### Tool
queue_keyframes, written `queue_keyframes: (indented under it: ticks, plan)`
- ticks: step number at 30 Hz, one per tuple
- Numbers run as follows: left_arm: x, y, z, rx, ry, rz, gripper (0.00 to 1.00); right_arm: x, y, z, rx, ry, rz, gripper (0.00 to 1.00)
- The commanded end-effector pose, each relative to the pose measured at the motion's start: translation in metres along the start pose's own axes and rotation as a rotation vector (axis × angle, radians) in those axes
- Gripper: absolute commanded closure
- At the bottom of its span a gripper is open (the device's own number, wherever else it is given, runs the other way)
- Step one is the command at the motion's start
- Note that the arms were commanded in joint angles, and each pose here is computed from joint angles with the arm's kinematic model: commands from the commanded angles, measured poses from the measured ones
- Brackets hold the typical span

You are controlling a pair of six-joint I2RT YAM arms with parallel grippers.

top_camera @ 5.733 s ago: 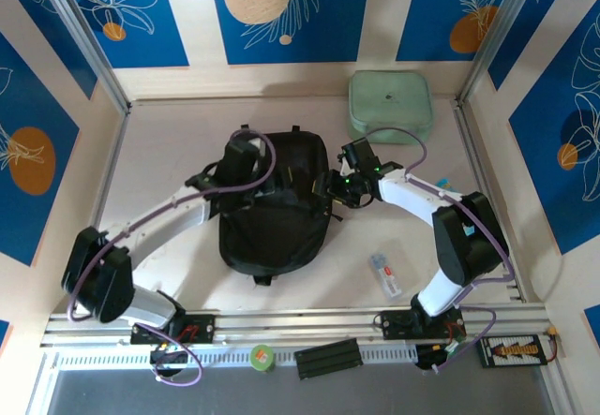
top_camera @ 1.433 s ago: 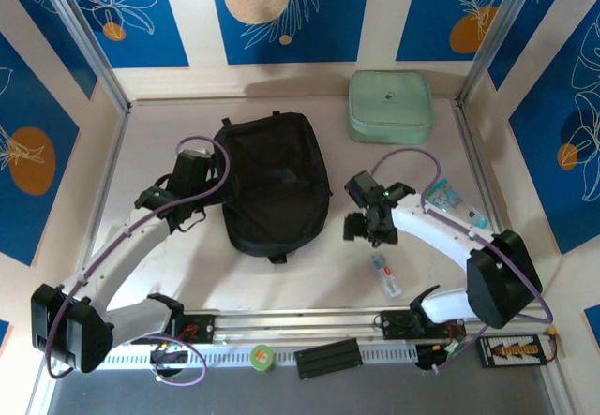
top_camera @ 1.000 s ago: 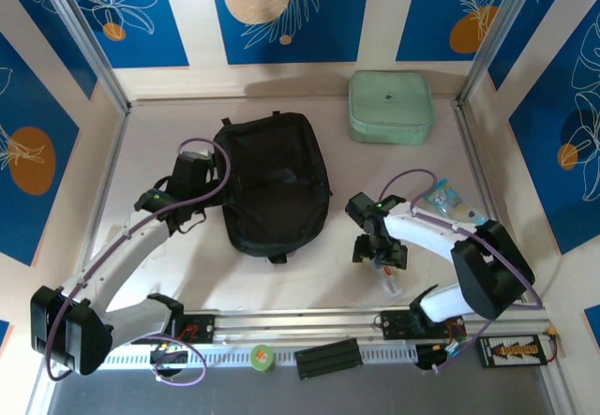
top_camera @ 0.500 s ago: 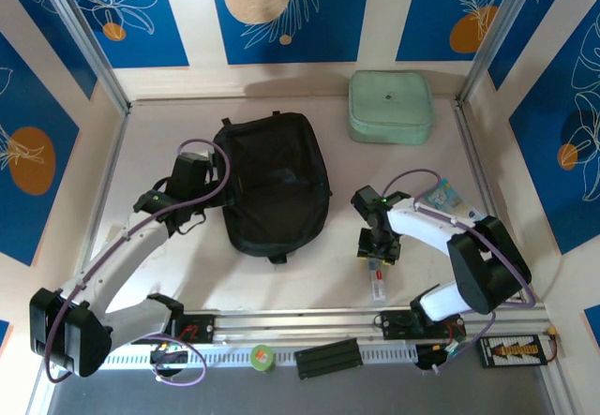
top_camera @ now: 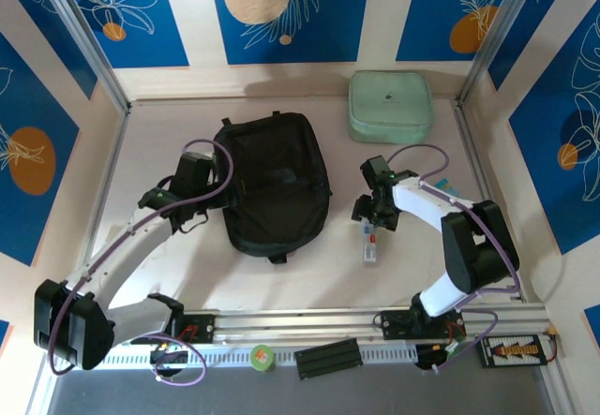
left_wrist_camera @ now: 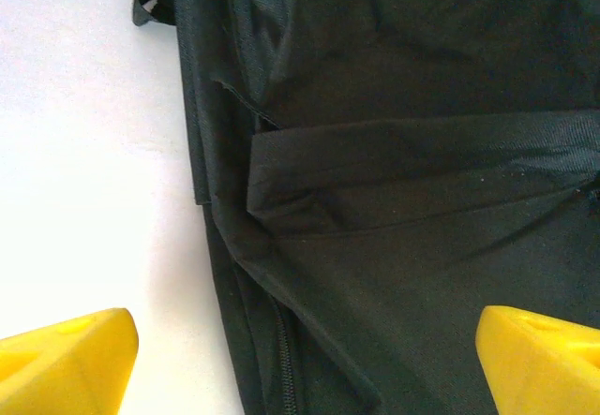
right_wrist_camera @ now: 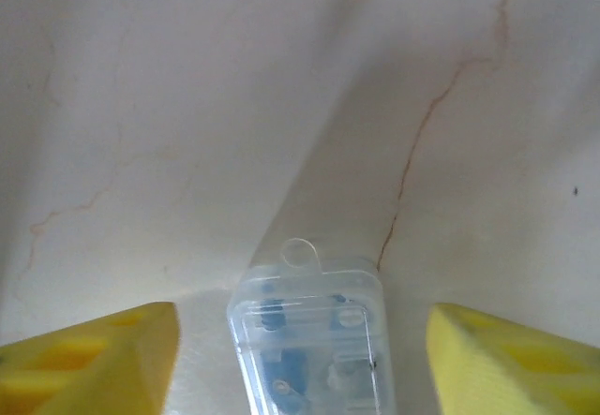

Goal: Pack the student bag
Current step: Adjust the student bag at the center of the table, then pick up the loose stationery from the middle-right of the table.

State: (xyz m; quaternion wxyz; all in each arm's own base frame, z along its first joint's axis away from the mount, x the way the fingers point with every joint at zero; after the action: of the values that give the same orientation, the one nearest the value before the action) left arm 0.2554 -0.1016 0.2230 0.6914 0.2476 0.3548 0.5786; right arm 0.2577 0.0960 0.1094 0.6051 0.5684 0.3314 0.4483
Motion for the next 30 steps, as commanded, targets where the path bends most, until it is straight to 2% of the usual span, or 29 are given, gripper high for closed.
queue_keyframes:
  ticks: [1, 5, 8, 13, 22, 26, 30]
  plan:
    - [-0.005, -0.008, -0.008, 0.021, 0.028, -0.088, 0.07, -0.012, 0.001, -0.026, 0.021, 0.038, -0.049, 0.22]
    - [-0.011, -0.024, -0.031, 0.06, 0.082, -0.168, 0.09, -0.018, 0.013, -0.054, 0.015, 0.044, -0.04, 0.2]
    - [-0.014, -0.034, -0.048, 0.095, 0.098, -0.157, 0.11, -0.028, 0.012, -0.067, 0.048, -0.01, -0.061, 0.21]
    - [-0.027, -0.05, -0.072, 0.131, 0.094, -0.175, 0.15, -0.025, 0.001, -0.074, 0.089, -0.002, -0.059, 0.26]
    - [-0.069, -0.06, -0.104, 0.175, 0.051, -0.277, 0.3, -0.014, -0.007, -0.069, 0.1, 0.022, -0.07, 0.41]
    - [-0.091, -0.059, -0.111, 0.18, 0.025, -0.336, 0.31, -0.012, -0.008, -0.067, 0.097, 0.022, -0.071, 0.46]
    - [-0.109, -0.055, -0.111, 0.168, 0.002, -0.398, 0.29, -0.012, -0.008, -0.067, 0.092, 0.021, -0.072, 0.59]
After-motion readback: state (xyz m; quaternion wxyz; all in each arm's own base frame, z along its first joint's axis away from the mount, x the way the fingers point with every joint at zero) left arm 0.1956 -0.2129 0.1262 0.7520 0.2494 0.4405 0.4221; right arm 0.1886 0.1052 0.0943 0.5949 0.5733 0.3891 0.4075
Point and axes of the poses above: each hand's point on the last joint's axis, 136 mm out from that joint toward the fingers, its own y axis back along the fingers, its own x axis along the line the jaws close on, z = x × y, the point moved 8 cm from there along y, back along the fingers, and after that the axes turned 7 degrees about -y, right-handed, at the moved point
